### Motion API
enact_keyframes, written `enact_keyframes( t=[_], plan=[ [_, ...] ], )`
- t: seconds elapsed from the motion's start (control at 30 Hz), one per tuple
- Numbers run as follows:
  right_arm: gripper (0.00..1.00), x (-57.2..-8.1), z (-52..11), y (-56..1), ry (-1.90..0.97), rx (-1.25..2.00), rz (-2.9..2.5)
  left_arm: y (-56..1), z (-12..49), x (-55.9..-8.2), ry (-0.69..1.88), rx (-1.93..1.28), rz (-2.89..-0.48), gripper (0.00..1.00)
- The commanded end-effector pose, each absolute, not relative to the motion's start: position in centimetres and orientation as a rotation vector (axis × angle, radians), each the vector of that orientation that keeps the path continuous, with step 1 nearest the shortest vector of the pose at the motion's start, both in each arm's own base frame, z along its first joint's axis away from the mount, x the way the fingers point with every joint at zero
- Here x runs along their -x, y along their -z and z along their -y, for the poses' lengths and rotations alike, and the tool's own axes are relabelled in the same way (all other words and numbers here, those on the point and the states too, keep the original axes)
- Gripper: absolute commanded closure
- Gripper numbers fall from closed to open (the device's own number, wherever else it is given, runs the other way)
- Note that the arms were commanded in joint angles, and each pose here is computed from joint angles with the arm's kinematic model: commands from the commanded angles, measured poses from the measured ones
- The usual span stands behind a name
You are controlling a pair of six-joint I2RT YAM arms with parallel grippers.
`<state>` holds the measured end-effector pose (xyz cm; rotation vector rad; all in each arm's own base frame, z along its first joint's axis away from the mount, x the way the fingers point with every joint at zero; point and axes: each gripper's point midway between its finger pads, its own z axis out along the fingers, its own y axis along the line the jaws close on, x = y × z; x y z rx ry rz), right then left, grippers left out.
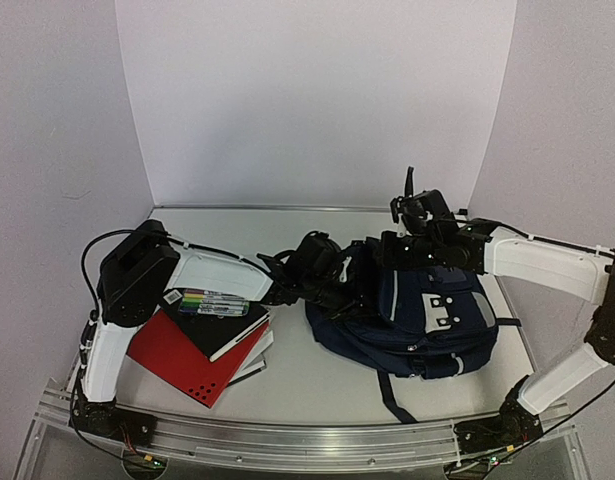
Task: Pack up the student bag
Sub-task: Place the personal item in the student bag.
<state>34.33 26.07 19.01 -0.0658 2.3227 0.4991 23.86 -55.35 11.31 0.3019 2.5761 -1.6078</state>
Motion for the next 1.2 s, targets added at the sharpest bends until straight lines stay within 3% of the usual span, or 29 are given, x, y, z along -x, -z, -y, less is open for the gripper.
enact_keyframes(
  t=[0.0,0.07,0.33,0.67,0.87,1.17],
  plan=[
    [1.0,-36.6,-28.8,-26.9,-0.675,0.056,-2.078,-13.3,57.6,-22.2,1.729,-0.399,-2.523,0.98],
    [1.0,-36.6,-28.7,-27.0,-0.672,0.053,-2.075,-13.2,57.4,-22.2,1.721,-0.401,-2.52,0.95],
    [1.0,-36.3,-27.7,-26.6,-0.641,0.031,-2.075,-16.1,54.3,-23.4,1.535,-0.419,-2.471,0.66],
    [1.0,-35.8,-26.4,-26.2,-0.594,0.009,-2.077,-20.3,45.0,-23.9,1.151,-0.406,-2.498,0.3],
    [1.0,-36.0,-26.5,-26.1,-0.588,0.01,-2.079,-20.9,39.0,-24.2,0.968,-0.344,-2.538,0.17],
    [1.0,-36.2,-26.9,-25.5,-0.583,0.025,-2.097,-21.8,28.9,-26.9,0.868,-0.087,-2.505,0.1]
  ],
)
